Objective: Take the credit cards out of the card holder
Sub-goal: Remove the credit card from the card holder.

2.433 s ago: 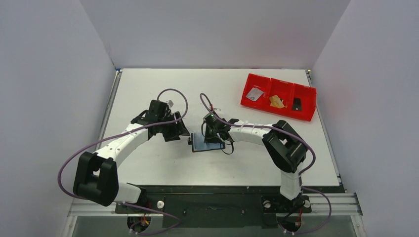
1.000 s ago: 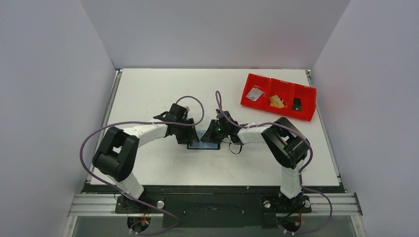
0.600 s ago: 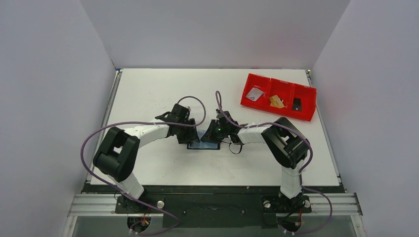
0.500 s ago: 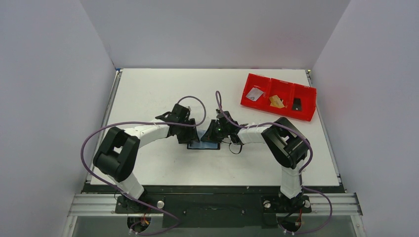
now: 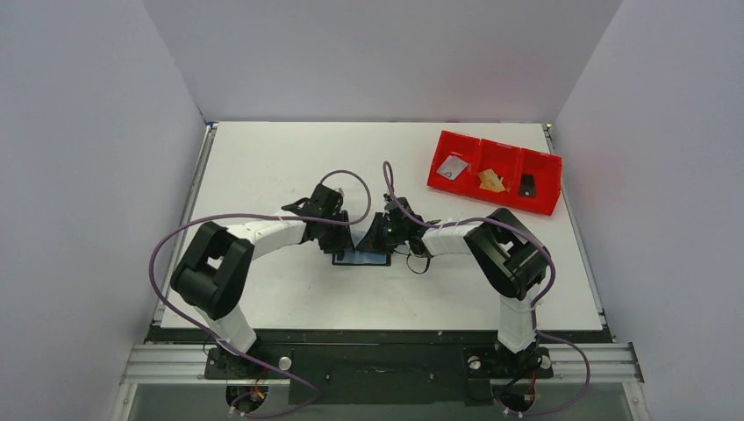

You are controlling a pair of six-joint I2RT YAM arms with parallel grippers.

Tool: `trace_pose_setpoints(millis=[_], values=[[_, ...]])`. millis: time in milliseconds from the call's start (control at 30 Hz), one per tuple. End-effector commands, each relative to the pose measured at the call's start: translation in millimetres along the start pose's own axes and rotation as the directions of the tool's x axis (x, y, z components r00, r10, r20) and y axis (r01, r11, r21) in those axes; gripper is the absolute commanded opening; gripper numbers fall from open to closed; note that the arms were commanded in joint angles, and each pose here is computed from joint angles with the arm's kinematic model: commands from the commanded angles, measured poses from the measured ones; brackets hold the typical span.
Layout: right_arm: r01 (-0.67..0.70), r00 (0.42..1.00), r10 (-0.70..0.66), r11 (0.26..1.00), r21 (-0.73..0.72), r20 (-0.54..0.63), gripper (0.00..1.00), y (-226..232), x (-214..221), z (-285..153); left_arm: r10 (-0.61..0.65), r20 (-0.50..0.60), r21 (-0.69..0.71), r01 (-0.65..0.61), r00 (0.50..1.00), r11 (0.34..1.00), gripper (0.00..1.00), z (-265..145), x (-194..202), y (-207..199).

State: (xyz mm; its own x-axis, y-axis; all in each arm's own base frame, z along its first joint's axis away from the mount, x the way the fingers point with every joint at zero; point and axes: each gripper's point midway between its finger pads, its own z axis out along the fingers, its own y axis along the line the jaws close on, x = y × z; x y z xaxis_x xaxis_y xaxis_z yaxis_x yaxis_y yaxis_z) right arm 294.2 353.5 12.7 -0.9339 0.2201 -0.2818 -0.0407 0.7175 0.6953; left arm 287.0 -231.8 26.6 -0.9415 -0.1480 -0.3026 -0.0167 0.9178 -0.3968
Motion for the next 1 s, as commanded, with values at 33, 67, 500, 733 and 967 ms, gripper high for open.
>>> trace_pose_setpoints(millis=[33,67,500,733,967], values=[[-0.004,0.993,0.04,0.952,0.306,-0.11,0.0,-92.3,45.5,-2.9,0.021,-0.012,0.017,-0.021,1.0,1.0,0.25,11.7,2.4,-10.1],[-0.004,0.993,0.04,0.952,0.306,-0.111,0.0,-92.0,45.8,-2.9,0.023,-0.012,0.019,-0.023,1.0,1.0,0.24,11.7,2.4,-11.5],[0.028,0.999,-0.017,0.97,0.24,-0.047,0.18,-47.8,15.3,-22.7,-0.004,0.016,0.025,0.004,1.0,1.0,0.0,-1.0,-0.8,-16.0],[0.05,0.997,-0.059,0.984,0.173,0.048,0.37,-1.7,-20.3,-54.1,-0.032,0.036,0.039,0.03,0.999,0.999,0.0,-9.8,-2.3,-19.6],[0.05,0.991,-0.072,0.982,0.18,0.115,0.46,6.7,-36.7,-80.8,-0.038,0.048,0.083,0.034,0.998,0.996,0.0,-14.0,-3.3,-35.4]])
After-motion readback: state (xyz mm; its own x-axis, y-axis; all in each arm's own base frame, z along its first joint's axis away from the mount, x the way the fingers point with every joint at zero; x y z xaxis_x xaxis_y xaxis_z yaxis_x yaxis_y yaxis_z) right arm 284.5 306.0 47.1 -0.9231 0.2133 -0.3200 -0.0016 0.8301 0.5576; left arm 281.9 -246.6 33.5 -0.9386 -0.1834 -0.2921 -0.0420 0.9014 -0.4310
